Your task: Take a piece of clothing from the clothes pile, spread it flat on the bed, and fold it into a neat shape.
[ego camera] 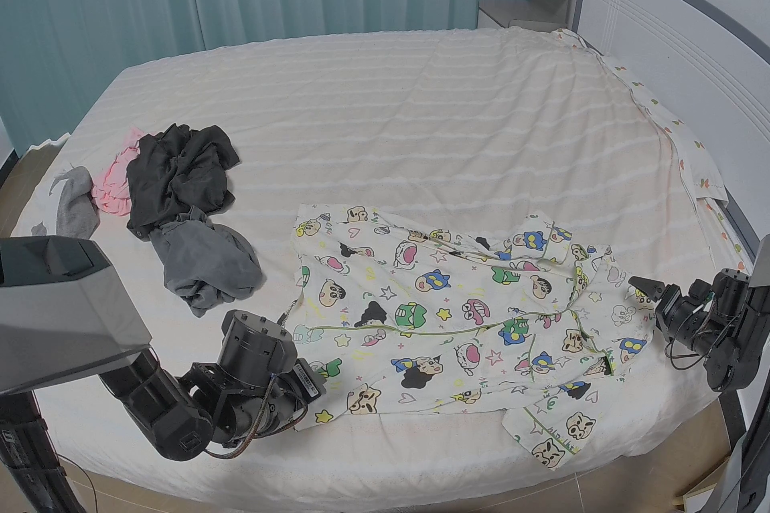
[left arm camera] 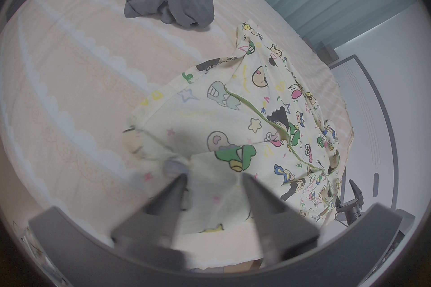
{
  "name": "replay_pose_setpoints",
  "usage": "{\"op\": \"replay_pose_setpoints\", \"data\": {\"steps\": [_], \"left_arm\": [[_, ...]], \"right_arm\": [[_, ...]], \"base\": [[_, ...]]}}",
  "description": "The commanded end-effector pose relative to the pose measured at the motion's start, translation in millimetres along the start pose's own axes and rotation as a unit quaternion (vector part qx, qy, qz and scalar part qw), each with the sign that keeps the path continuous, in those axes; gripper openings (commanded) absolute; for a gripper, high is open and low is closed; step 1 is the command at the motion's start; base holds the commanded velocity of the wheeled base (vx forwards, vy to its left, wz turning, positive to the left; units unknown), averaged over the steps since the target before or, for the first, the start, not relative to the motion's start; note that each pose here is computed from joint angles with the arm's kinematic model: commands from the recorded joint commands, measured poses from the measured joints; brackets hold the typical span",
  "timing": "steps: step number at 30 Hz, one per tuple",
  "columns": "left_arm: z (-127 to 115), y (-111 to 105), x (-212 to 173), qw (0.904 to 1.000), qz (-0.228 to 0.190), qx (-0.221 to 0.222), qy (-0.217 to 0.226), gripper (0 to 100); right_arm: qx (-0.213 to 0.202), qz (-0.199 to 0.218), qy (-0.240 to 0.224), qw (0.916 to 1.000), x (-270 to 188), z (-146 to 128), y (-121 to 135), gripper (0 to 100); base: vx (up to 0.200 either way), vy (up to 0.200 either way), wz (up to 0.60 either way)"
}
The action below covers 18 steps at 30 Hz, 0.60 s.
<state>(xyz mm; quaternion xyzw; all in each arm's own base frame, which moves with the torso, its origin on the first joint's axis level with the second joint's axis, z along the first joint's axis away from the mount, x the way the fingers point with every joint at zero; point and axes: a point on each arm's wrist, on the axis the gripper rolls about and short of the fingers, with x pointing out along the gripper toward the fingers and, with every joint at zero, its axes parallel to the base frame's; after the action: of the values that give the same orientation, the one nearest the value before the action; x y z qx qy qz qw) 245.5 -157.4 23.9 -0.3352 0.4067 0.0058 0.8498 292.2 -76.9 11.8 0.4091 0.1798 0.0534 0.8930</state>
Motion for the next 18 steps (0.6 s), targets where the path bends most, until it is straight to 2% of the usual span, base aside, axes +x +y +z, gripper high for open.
{"op": "replay_pose_setpoints", "data": {"steps": [1,11,18], "left_arm": [[2.0,-1.5,-6.1,1.0,-0.006,-0.001,-0.005,0],[10.8,-8.1,-35.0,0.999,-0.037,-0.007,-0.023,0],[8.3,3.2,-33.0,1.0,0.005,-0.004,-0.004,0]], "right_arm": [[-0.003,0.003,-0.003,1.0,0.5,0.3,0.0,100],[-0.002,0.003,-0.003,1.0,0.6,0.1,-0.4,100],[-0.002,0.003,-0.002,1.0,1.0,0.1,-0.6,100]], "base": [[0.0,0.0,0.0],[0.0,0.0,0.0],[0.0,0.0,0.0]]}}
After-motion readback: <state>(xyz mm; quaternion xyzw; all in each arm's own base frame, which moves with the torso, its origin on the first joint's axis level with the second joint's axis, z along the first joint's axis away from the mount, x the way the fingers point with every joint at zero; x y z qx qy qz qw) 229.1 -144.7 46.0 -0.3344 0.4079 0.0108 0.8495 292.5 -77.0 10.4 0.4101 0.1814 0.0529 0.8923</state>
